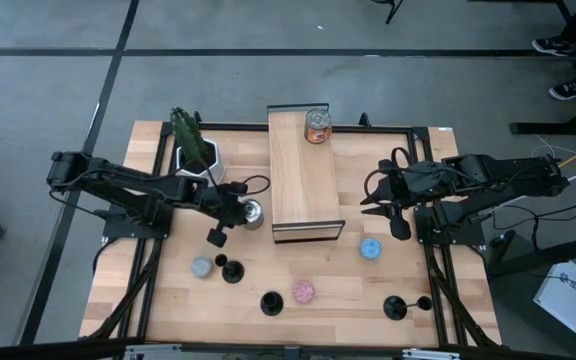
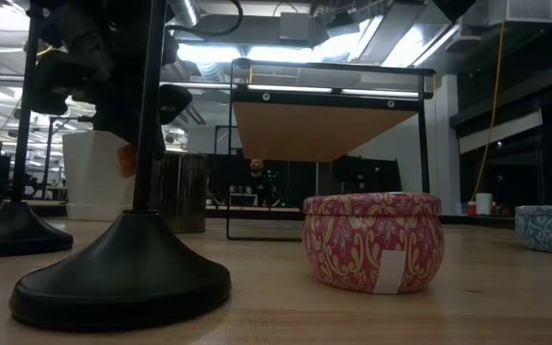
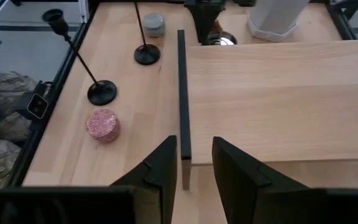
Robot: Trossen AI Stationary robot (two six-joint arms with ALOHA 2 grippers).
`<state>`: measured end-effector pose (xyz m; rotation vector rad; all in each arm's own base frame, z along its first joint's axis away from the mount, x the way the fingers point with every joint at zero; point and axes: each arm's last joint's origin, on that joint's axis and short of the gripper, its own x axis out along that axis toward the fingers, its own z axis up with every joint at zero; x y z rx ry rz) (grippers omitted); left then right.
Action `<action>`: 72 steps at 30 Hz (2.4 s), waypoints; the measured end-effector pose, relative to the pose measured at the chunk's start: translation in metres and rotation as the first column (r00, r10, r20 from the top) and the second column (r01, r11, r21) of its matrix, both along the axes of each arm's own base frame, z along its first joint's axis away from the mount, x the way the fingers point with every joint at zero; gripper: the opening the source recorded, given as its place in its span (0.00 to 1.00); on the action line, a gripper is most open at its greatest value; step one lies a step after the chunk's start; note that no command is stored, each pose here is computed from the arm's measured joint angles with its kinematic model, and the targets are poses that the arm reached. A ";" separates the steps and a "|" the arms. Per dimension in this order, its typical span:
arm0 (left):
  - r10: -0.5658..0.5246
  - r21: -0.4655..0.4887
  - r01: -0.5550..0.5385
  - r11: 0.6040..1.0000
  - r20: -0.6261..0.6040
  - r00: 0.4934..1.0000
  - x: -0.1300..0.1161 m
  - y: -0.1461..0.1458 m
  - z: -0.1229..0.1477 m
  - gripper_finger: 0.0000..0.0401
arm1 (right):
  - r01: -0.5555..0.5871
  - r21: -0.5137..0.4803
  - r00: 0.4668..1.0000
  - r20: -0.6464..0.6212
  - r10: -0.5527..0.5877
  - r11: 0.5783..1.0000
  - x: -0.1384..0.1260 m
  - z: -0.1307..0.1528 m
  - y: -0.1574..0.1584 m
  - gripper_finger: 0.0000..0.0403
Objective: Pick & Place candle stick holders
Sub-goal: Put the large brown scented candle on the shelf
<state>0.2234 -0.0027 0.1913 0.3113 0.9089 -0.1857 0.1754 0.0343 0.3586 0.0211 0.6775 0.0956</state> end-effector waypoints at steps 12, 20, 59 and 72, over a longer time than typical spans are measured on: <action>0.142 -0.035 -0.143 0.989 -0.017 0.990 -0.002 0.021 -0.001 0.01 | 0.002 -0.002 1.000 0.001 -0.002 1.000 0.000 0.000 0.000 0.26; 0.251 -0.061 -0.252 0.966 -0.021 0.968 -0.004 0.036 -0.001 0.01 | -0.017 -0.027 1.000 0.006 0.017 1.000 0.000 0.000 0.000 0.26; 0.420 -0.025 -0.420 0.907 0.011 0.907 0.001 0.045 0.012 0.00 | 0.290 -0.408 0.957 0.101 -0.273 0.866 0.000 0.003 -0.014 0.25; 0.443 0.055 -0.442 0.895 0.004 0.897 0.005 0.048 0.048 0.00 | 0.290 -0.407 0.957 0.103 -0.272 0.866 0.000 0.003 -0.014 0.26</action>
